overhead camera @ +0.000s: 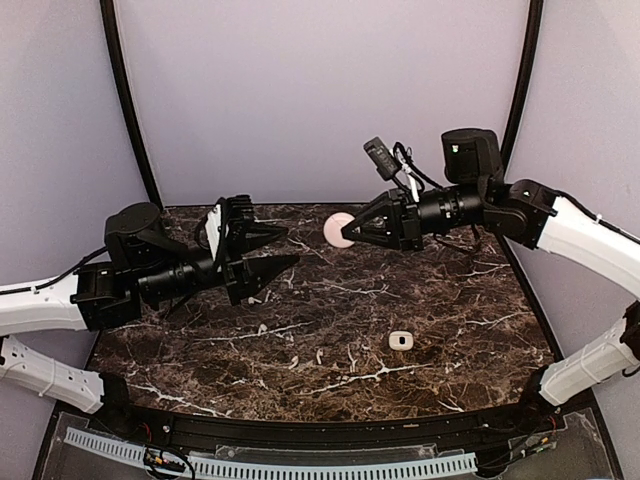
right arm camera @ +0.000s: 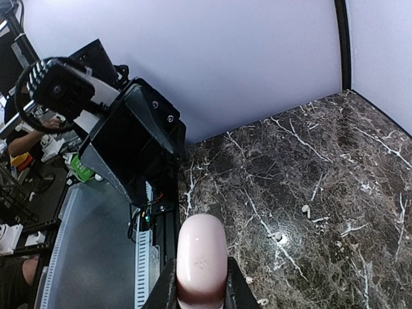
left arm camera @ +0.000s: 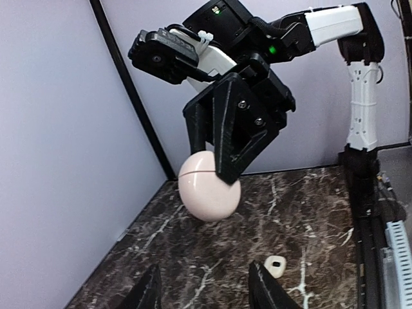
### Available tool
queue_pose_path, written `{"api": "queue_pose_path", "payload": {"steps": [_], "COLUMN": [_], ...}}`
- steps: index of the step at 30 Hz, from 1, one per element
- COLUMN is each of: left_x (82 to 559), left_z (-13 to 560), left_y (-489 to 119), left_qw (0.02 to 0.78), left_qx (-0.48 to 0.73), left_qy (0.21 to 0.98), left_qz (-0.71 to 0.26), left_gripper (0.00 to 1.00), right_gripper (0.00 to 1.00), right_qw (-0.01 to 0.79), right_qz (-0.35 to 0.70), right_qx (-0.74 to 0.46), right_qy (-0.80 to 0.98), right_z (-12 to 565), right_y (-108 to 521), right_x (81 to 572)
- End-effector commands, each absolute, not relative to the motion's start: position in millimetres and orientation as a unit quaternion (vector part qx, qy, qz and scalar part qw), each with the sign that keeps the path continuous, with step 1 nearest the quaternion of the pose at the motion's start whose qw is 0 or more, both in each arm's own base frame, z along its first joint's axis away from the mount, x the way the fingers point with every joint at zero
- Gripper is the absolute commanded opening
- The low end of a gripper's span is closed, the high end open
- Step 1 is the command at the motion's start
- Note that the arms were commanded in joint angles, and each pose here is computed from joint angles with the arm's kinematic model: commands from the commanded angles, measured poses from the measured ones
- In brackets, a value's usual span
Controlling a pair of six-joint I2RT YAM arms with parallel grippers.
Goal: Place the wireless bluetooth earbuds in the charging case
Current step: Pass from the right arm to the left
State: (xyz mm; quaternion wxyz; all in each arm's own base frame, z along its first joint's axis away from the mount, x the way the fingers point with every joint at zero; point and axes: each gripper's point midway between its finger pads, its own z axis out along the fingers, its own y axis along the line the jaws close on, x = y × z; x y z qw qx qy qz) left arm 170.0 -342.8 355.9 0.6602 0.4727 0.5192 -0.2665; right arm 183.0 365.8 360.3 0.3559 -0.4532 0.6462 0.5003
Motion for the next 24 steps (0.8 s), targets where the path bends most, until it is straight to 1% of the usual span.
{"api": "queue_pose_path", "payload": {"steps": [1,6,16,24], "left_x": [138.5,136.8,142.8,141.4], "left_z": [357.9,361.8,357.0,350.7], "left_y": [-354.3,-356.9,-366.9,-370.7], "left_qw": [0.563,0.529,0.510,0.501], "left_qx": [0.485,0.483,0.486,0.491], "left_qy": [0.542,0.552,0.566,0.565], "left_qz": [-0.392,-0.427,-0.428,-0.433], "left_gripper": [0.41,0.40,0.40,0.33], "right_gripper": [0.00,0.00,0.00,0.00], "right_qw": [0.356,0.345,0.317,0.309], "right_qz": [0.490,0.477,0.461,0.440], "right_qx": [-0.512,-0.549,-0.581,-0.594], "right_qy": [0.609,0.593,0.591,0.598], "right_z": [372.4,370.6,357.8,346.0], "right_y": [363.4,370.6,387.5,394.4], "right_x": [163.8,147.5,127.7,122.6]}}
